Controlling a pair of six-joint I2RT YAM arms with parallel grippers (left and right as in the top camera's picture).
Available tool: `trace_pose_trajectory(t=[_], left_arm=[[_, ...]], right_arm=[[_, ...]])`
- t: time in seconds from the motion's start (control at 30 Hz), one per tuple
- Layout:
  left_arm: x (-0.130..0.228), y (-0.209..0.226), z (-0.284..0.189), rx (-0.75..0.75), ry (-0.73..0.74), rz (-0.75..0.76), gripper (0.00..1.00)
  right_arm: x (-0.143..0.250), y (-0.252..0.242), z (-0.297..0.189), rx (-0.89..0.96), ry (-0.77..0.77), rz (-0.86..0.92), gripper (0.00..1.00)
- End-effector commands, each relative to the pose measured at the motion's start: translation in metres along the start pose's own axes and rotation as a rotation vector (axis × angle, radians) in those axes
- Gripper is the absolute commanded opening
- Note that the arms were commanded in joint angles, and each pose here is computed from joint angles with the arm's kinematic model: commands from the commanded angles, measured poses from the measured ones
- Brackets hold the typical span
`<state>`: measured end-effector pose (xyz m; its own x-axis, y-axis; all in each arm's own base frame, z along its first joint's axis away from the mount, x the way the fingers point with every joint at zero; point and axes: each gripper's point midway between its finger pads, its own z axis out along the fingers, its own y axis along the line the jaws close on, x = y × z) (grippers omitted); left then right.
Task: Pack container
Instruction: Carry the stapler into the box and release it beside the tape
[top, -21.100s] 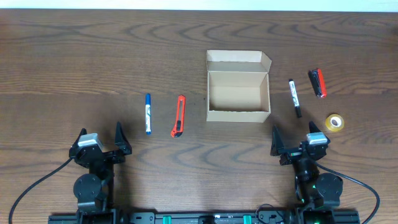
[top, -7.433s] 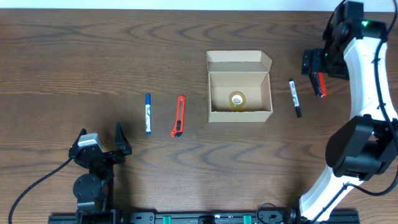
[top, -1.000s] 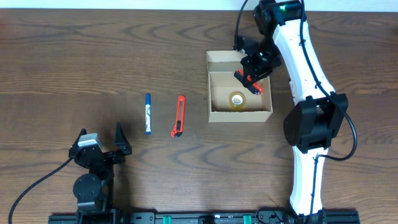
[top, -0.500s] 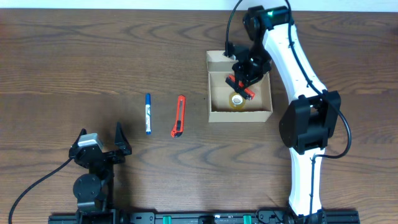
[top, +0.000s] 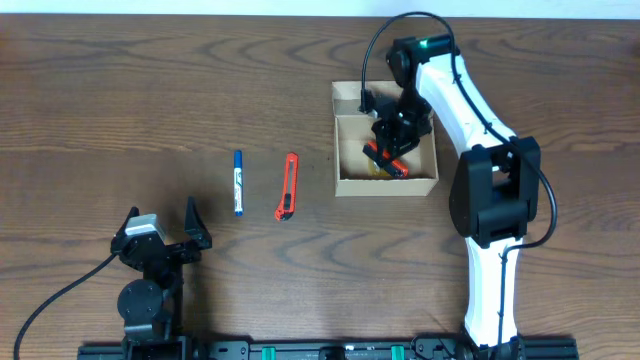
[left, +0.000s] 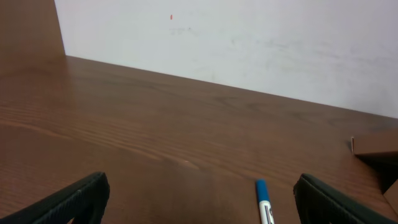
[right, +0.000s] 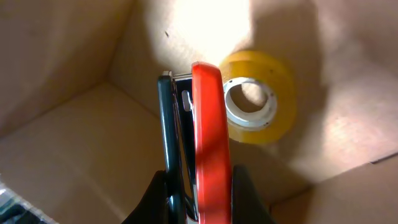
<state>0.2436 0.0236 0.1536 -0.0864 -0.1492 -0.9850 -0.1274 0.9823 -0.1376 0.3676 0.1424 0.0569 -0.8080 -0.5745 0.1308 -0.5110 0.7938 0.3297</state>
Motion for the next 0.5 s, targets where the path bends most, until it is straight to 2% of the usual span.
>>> trace_pose_trajectory(t=[0.0,0.07,0.17,0.33,0.47], left_arm=[[0.0171,0.0055,0.0007,-0.026,0.051,0.008,0.95],[0.0171,0.0055,0.0007,-0.026,0.051,0.008,0.95],[0.0171,0.0055,0.0007,-0.026,0.051,0.008,0.95],[0.0171,0.0055,0.0007,-0.026,0.051,0.008,0.95],[0.0171,0.0055,0.0007,-0.026,0.051,0.008,0.95]], right_arm=[[0.0021,0.0094,-0.0048,-0.008,-0.013,-0.015,0.02],[0.0015,0.0089,-0.0049,-0.005,-0.016,-0.016,0.02],[0.0014,0.0077,-0.0049,0.001,-0.016,-0.017,0.14],[0.0003,0.0077,-0.0061,0.003,-0.020,-0.018,0.56],[-0.0021,0.0082,-0.0106,0.008,-0.033,-0.022,0.59]])
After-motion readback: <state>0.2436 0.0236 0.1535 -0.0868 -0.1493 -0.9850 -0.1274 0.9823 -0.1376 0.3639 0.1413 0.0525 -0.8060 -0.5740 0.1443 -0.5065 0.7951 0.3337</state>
